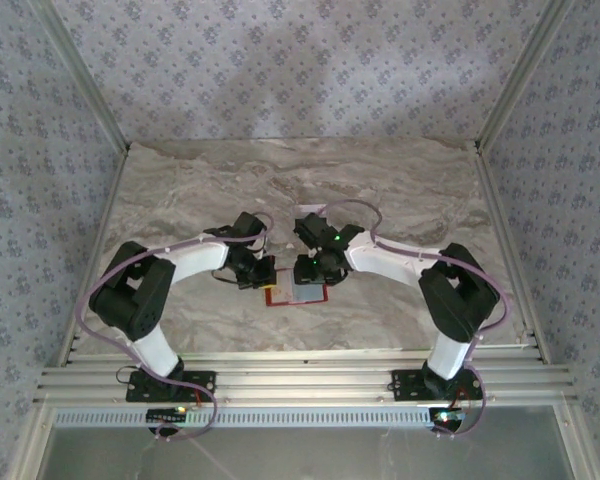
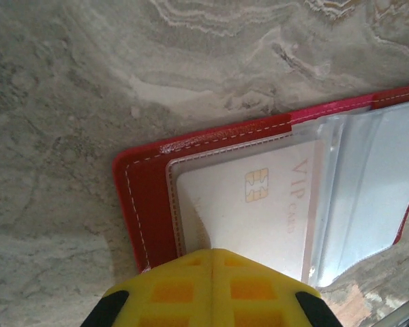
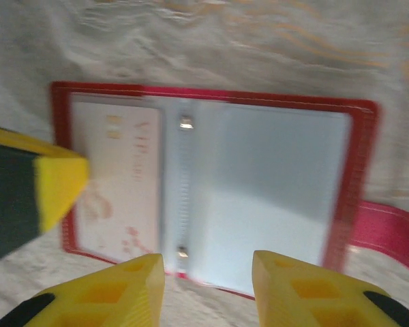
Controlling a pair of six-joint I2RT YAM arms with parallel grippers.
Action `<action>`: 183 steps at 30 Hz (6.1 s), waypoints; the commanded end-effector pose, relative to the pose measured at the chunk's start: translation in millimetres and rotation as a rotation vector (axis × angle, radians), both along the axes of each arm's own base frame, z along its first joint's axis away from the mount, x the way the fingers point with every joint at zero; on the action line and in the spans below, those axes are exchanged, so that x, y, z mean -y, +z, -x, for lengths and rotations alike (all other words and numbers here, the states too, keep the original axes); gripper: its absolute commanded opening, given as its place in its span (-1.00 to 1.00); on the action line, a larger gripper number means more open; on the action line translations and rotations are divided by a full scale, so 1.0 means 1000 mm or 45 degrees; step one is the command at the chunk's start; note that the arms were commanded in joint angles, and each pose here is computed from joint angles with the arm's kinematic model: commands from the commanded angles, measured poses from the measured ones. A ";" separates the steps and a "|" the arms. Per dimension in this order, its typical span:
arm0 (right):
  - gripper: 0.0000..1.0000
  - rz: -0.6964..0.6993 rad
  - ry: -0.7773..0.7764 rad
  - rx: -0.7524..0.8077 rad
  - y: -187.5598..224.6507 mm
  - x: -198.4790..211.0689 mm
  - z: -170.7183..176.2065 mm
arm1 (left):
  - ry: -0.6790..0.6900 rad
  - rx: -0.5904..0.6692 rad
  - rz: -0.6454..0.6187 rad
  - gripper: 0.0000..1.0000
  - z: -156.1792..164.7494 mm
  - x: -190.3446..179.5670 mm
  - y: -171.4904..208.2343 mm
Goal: Take the credit cards out of the card holder
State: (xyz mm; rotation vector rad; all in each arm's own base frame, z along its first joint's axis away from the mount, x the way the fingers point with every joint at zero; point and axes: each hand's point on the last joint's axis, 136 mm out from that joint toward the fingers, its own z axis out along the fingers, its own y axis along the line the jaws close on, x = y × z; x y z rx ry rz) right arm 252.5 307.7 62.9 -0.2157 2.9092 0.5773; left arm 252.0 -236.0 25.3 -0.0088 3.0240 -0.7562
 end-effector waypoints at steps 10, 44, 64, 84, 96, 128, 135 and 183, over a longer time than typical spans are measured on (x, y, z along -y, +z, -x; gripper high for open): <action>-0.28 -0.255 0.039 -0.104 -0.012 -0.060 -0.009 | -0.024 -0.018 -0.075 -0.95 0.010 -0.011 -0.012; -0.37 -0.019 0.005 -0.079 -0.040 -0.019 -0.002 | -0.018 0.017 -0.069 -0.90 0.008 -0.012 0.004; -0.56 -0.444 -0.020 -0.106 -0.018 -0.045 -0.002 | -0.018 -0.011 -0.087 -0.92 0.011 -0.014 -0.008; -0.88 -0.620 -0.056 -0.085 -0.005 -0.042 -0.005 | -0.008 -0.015 -0.089 -0.92 0.010 -0.014 -0.008; -1.00 -0.481 -0.118 -0.038 -0.013 -0.015 -0.006 | -0.001 -0.007 -0.099 -0.90 0.010 -0.016 -0.005; -1.00 -0.512 -0.114 -0.114 -0.027 -0.026 -0.002 | -0.013 -0.028 -0.016 -0.91 0.011 0.000 -0.007; -1.00 -0.510 -0.130 -0.098 -0.024 -0.020 -0.003 | -0.021 -0.052 -0.094 -0.91 0.016 -0.011 -0.022; -0.73 -0.652 -0.169 -0.110 -0.020 -0.037 -0.009 | -0.030 -0.028 -0.230 -0.91 0.015 -0.028 -0.020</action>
